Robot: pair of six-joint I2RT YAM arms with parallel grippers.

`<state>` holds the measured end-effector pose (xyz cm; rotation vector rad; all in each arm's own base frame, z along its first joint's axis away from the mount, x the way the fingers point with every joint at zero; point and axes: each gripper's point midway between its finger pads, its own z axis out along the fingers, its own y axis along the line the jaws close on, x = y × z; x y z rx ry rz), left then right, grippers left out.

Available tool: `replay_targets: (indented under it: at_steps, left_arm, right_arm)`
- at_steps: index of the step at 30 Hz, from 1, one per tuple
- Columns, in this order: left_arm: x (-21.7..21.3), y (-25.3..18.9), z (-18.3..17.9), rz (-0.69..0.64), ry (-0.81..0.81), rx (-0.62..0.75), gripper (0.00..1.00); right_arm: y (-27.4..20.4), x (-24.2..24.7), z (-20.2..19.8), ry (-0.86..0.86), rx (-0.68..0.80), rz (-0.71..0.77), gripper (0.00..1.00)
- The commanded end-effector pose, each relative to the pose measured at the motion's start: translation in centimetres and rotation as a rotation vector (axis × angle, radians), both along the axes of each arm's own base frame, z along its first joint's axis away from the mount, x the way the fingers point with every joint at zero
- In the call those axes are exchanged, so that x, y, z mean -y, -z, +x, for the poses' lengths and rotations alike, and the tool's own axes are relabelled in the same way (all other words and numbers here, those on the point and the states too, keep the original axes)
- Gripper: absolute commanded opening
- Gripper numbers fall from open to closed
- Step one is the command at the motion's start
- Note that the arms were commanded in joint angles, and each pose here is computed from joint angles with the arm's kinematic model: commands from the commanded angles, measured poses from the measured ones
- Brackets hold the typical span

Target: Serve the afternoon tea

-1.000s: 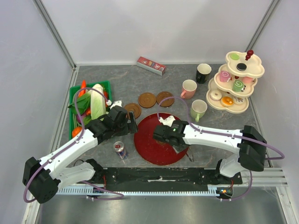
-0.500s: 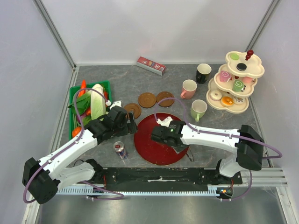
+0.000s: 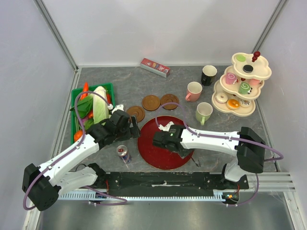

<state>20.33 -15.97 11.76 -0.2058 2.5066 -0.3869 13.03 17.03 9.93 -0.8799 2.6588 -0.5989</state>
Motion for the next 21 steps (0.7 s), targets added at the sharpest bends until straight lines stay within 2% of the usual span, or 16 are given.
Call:
replay_targets:
  at_steps: [1,8,21]
  left_arm:
    - [-0.5,-0.6,0.5,-0.010,-0.047,0.027,0.99]
    - [-0.5,-0.4,0.4,-0.009,-0.046,0.023,0.99]
    - [-0.5,-0.5,0.4,-0.011,-0.049,0.026,0.99]
  right_arm:
    - [-1.4,-0.1,0.6,-0.015,0.036,-0.016,0.46]
    - [-2.7,-0.1,1.4,-0.011,0.098,-0.033,0.45]
    - [-7.3,-2.4,2.2,-0.023,0.221,0.088,0.45]
